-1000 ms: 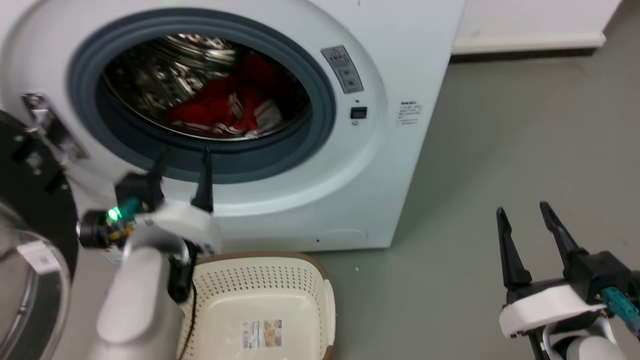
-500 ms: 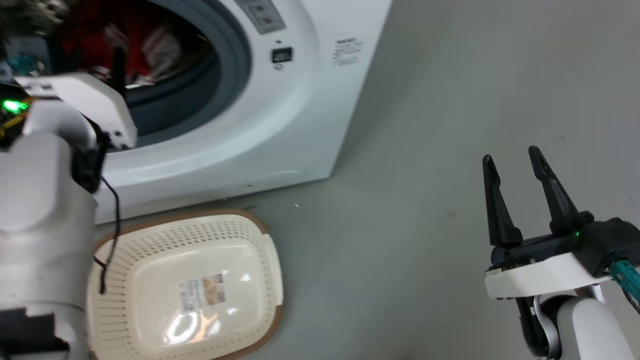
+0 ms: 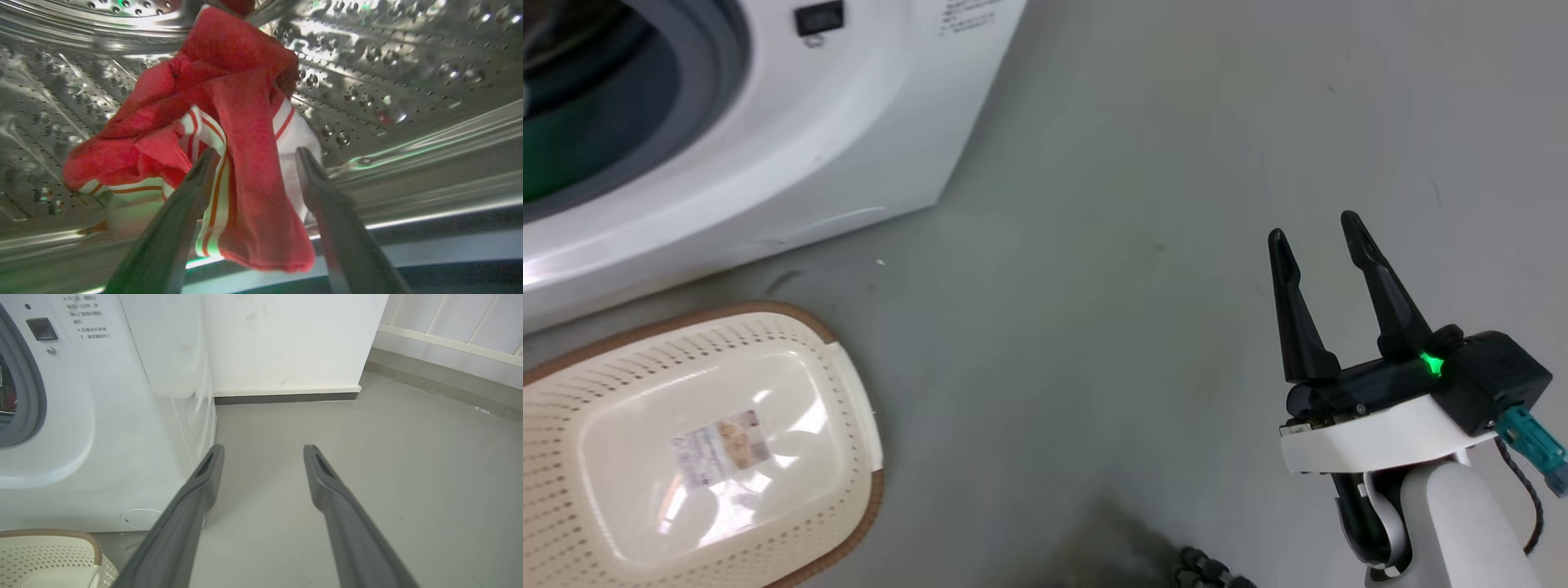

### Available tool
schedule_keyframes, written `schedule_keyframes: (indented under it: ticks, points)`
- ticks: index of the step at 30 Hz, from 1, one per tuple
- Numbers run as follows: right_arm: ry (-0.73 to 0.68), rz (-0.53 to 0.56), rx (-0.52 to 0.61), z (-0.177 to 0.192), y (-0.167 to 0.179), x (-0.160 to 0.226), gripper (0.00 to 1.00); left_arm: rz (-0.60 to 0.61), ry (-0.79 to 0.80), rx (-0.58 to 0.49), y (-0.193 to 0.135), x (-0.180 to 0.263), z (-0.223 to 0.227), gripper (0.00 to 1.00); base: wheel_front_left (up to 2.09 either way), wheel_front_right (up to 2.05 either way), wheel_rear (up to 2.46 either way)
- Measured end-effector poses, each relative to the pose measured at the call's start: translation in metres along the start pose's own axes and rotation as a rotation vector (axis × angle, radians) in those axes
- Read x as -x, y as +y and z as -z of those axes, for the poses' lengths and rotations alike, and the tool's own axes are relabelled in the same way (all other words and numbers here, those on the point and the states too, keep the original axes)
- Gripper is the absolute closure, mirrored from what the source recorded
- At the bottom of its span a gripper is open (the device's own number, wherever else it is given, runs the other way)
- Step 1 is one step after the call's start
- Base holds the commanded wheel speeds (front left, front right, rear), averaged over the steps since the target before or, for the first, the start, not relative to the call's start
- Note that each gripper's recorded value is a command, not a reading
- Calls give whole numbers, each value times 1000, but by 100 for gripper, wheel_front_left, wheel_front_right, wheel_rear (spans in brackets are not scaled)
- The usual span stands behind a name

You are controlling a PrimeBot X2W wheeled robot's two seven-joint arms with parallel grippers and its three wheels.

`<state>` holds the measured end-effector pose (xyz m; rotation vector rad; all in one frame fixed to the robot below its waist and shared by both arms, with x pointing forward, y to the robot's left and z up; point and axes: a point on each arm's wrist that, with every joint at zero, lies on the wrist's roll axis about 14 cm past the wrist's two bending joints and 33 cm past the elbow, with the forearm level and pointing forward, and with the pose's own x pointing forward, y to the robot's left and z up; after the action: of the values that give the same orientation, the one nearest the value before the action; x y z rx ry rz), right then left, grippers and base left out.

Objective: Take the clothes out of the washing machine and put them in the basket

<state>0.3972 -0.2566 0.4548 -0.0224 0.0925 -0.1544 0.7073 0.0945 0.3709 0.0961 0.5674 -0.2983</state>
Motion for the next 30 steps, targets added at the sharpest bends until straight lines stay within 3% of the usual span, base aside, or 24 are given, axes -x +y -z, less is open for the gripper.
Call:
schedule_keyframes:
  ticks: [9,10,11,12,19,30]
  points:
    - [75,35,20,24,-10,1,0,-34,186,-21,12,-42,40,2,0,0,0]
    - [80,36,22,25,-10,2,0,-35,201,-17,11,-44,43,51,0,0,0]
    - [84,37,23,26,-11,2,0,-33,209,-10,10,-45,43,80,0,0,0]
    - [87,39,22,27,-11,2,0,-41,204,-8,11,-46,42,100,0,0,0]
    - [78,48,20,23,-14,4,0,-89,88,-17,21,-43,17,100,0,0,0]
    - [-14,38,5,-6,-13,7,0,-90,-252,99,13,3,-13,100,0,0,0]
